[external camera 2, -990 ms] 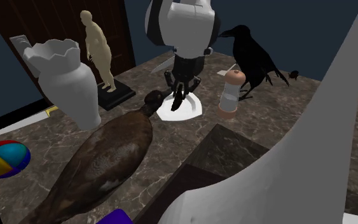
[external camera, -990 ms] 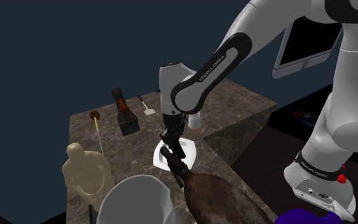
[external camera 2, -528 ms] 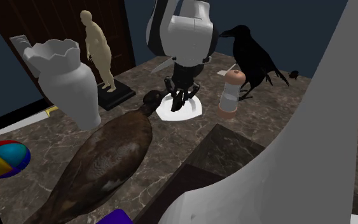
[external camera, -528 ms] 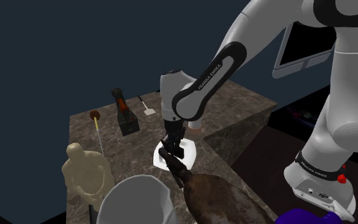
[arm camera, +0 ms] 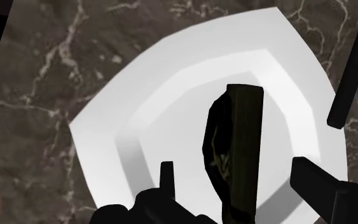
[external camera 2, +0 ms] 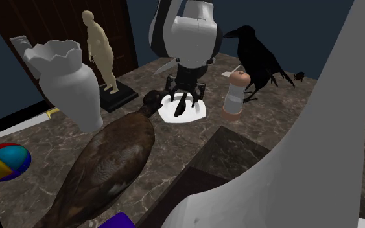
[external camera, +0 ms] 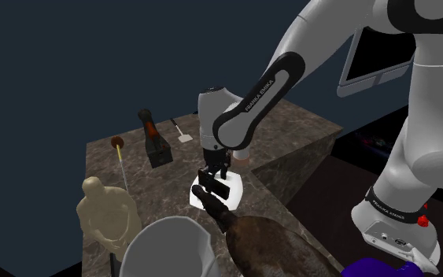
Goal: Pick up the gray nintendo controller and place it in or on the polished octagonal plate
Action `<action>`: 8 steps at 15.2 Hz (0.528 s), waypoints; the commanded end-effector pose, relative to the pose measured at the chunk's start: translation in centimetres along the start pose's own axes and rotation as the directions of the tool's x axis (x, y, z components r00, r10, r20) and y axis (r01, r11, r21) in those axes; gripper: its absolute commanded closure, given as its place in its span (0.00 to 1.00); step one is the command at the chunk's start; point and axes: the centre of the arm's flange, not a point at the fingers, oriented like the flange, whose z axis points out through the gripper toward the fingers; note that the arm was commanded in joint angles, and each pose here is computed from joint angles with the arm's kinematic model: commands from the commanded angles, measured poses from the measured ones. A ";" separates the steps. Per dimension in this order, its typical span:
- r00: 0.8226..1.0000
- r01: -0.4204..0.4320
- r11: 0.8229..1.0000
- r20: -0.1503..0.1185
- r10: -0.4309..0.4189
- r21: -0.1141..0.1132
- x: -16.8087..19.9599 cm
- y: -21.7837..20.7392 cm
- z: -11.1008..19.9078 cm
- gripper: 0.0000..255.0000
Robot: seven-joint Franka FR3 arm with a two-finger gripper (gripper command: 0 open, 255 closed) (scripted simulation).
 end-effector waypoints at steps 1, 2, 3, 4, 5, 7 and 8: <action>1.000 0.001 1.000 0.000 -0.001 0.000 0.0 0.0 0.0 0.00; 1.000 0.001 1.000 0.000 -0.001 0.000 0.0 0.0 0.0 0.00; 1.000 0.001 1.000 0.000 -0.001 0.000 0.0 0.0 0.0 0.00; 1.000 0.001 1.000 0.000 -0.001 0.000 0.0 0.0 -1.3 0.00; 1.000 0.001 1.000 0.000 -0.001 0.000 0.0 0.0 -2.6 0.00; 1.000 0.001 1.000 0.000 -0.001 0.000 0.0 0.0 -5.0 0.00; 1.000 0.001 1.000 0.000 -0.001 0.000 0.0 0.0 -5.0 0.00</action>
